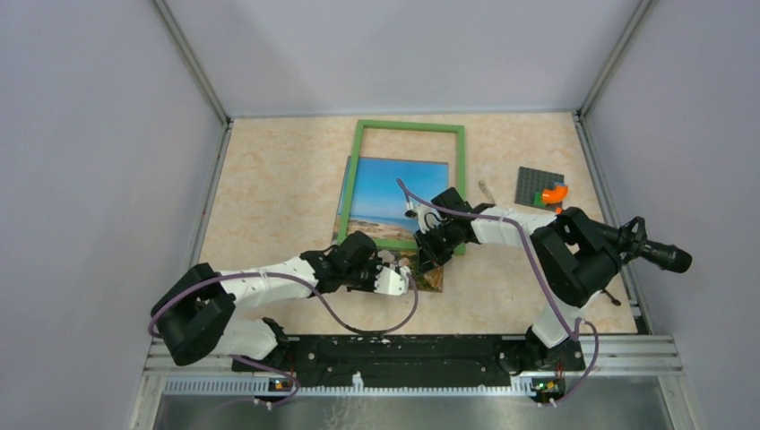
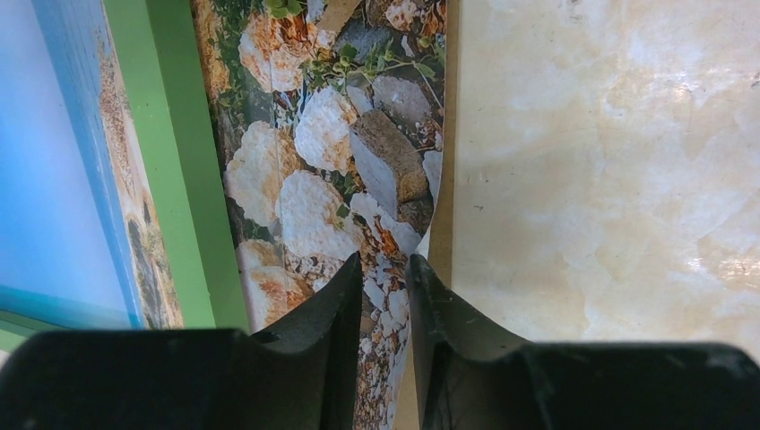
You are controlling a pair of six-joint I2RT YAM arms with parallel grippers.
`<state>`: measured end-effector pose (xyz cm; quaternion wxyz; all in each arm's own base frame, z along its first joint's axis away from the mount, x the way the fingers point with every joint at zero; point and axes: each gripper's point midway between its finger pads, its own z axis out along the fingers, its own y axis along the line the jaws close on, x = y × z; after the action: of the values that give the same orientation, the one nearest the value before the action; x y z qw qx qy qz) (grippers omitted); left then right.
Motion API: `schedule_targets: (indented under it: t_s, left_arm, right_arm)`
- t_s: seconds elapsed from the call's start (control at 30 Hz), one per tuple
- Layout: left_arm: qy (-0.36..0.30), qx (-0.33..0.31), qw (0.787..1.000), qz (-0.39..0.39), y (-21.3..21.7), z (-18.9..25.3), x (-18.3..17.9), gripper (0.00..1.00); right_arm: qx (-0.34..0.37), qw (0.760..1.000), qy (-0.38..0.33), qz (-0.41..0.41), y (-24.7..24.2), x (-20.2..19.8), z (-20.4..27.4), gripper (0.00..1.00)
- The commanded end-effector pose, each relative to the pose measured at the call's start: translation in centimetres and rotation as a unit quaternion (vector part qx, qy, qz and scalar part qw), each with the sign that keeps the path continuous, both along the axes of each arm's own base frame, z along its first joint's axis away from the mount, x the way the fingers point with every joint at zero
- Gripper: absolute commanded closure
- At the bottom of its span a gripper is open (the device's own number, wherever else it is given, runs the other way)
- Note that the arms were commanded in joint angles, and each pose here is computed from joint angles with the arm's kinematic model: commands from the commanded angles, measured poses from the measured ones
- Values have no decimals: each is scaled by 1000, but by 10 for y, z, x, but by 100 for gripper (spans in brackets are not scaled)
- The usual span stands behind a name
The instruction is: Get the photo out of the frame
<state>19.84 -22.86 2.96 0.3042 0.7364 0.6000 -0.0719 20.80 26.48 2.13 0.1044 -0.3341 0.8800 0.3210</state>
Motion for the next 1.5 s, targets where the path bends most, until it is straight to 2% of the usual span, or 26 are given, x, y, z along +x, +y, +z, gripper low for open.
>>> schedule_targets:
  t_s: [0.0,0.2,0.5,0.73,0.9,0.97,1.0,1.17,1.3,1.37,1.43,1.47]
  left_arm:
    - [-25,13,1000,-10,8,-8,6,69]
    - [-26,22,999,-17,14,-12,3,70]
    - [15,37,999,-37,27,-13,-18,69]
    - [26,47,999,-2,43,-15,-2,69]
    - [34,45,998,-9,38,-14,2,81]
    - [42,48,998,-29,36,-16,-2,90]
    - [45,51,997,-31,35,-18,-3,100]
    - [64,53,996,-24,30,-16,-4,100]
    - [76,16,996,-31,20,8,-11,100]
    - [78,-5,996,-36,15,21,-15,100]
    - [73,-25,996,-39,12,34,-18,100]
    - [73,-31,996,-39,12,38,-19,100]
  right_arm:
    - [-25,999,-16,14,-3,4,-7,94]
    - [-27,999,-15,14,-4,4,-8,94]
    - [-28,999,-16,17,-3,5,-6,94]
    - [-27,999,-14,17,-2,6,-8,94]
    - [-27,999,-14,17,0,8,-7,94]
    - [-24,999,-15,18,1,9,-4,93]
    - [-22,999,-16,18,2,9,-3,93]
    - [-1,999,-36,27,7,12,17,81]
    - [37,993,-101,45,8,15,51,68]
    - [62,985,-153,59,6,15,69,56]
    - [79,974,-204,66,2,15,83,38]
    - [87,968,-224,71,1,14,89,33]
